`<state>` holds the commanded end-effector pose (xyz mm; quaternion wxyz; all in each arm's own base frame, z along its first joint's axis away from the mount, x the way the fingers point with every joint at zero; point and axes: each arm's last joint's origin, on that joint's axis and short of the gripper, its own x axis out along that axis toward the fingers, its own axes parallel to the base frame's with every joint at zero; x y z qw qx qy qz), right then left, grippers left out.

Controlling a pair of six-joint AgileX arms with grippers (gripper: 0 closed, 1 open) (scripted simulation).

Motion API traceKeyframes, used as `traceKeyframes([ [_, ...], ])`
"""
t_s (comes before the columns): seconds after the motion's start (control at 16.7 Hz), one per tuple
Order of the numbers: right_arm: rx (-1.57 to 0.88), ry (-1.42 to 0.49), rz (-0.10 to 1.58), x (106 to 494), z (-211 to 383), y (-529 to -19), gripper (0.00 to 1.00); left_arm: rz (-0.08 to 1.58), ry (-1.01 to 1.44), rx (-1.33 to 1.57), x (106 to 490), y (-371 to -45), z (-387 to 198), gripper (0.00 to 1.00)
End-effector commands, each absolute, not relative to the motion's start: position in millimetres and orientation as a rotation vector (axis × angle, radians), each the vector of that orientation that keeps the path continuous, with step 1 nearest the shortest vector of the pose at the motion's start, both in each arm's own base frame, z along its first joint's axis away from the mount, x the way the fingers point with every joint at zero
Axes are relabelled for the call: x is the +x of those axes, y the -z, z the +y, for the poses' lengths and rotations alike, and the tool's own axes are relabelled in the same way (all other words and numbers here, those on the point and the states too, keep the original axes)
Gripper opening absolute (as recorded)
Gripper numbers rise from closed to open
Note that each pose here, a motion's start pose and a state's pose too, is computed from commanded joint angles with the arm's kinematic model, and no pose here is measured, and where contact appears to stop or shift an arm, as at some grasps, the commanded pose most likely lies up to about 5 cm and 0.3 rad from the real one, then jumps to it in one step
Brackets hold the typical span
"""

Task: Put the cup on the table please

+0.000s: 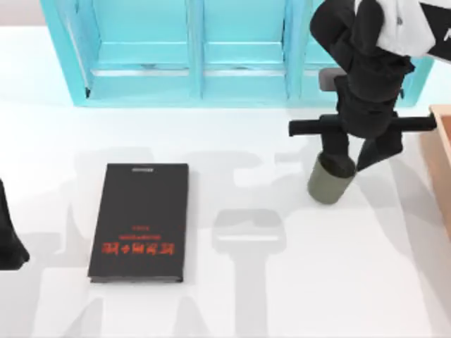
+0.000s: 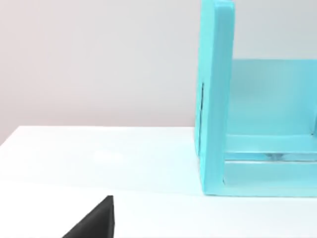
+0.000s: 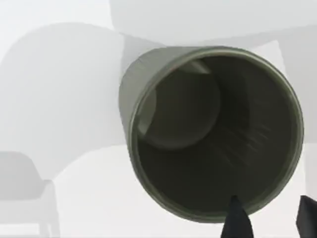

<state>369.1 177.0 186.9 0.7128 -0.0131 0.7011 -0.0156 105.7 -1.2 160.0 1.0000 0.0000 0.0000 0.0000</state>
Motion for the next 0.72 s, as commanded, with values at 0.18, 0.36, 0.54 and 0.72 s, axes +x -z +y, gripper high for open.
traceKeyframes([
  [0.18,-0.029,0.035,1.554,369.1,177.0,-186.9,0.75,0.000,0.000,0.000,105.7,-160.0,-1.2,1.00],
  [0.36,-0.029,0.035,1.554,369.1,177.0,-186.9,0.98,0.000,0.000,0.000,105.7,-160.0,-1.2,1.00],
  [0.54,-0.029,0.035,1.554,369.1,177.0,-186.9,1.00,0.000,0.000,0.000,105.7,-160.0,-1.2,1.00],
  [0.72,-0.029,0.035,1.554,369.1,177.0,-186.9,1.00,0.000,0.000,0.000,105.7,-160.0,-1.2,1.00],
])
